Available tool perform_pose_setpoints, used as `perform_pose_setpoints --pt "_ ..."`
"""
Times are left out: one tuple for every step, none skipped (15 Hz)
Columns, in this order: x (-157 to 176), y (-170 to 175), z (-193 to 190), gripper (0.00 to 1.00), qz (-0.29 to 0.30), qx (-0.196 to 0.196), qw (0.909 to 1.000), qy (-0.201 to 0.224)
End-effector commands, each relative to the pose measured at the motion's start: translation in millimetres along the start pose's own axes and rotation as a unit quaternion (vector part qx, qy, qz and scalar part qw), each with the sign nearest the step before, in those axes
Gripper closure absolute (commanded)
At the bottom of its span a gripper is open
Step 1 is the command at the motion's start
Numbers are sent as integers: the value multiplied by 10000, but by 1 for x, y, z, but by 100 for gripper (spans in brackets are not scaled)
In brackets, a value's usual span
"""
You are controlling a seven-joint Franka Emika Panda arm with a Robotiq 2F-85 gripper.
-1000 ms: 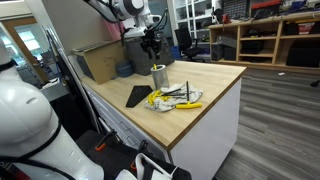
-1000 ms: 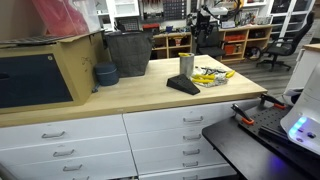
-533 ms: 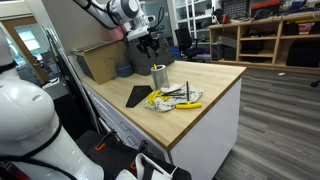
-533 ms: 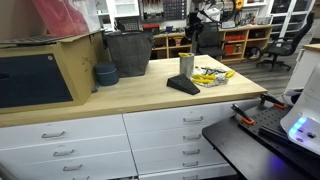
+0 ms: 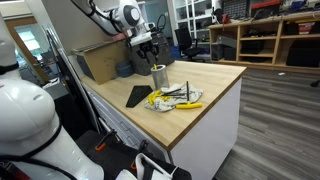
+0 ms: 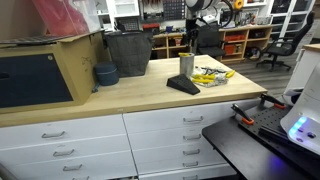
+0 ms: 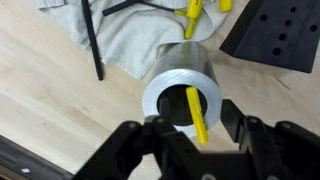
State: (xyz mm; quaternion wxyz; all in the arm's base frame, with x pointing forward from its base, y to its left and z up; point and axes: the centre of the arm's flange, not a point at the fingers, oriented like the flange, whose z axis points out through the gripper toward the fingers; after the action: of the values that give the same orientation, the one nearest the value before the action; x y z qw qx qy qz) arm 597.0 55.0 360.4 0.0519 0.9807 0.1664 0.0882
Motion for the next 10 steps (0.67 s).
perform_pose_setpoints --pt "0 0 0 18 0 0 10000 1" --pt "1 -2 7 18 -89 50 9999 -118" --pt "2 -3 10 18 -108 12 9999 -111" --pt "2 -3 13 18 -123 -5 9998 -134" --pt "3 -3 16 18 -170 -24 9998 -135" --pt "5 -2 19 18 -203 -5 9997 -136" --pt "7 -1 20 18 -203 -27 9997 -130" --pt "9 -1 20 18 -215 0 9997 -138" --pt "11 1 20 18 -206 22 9997 -119" --pt "13 2 20 18 -242 112 9996 -120"
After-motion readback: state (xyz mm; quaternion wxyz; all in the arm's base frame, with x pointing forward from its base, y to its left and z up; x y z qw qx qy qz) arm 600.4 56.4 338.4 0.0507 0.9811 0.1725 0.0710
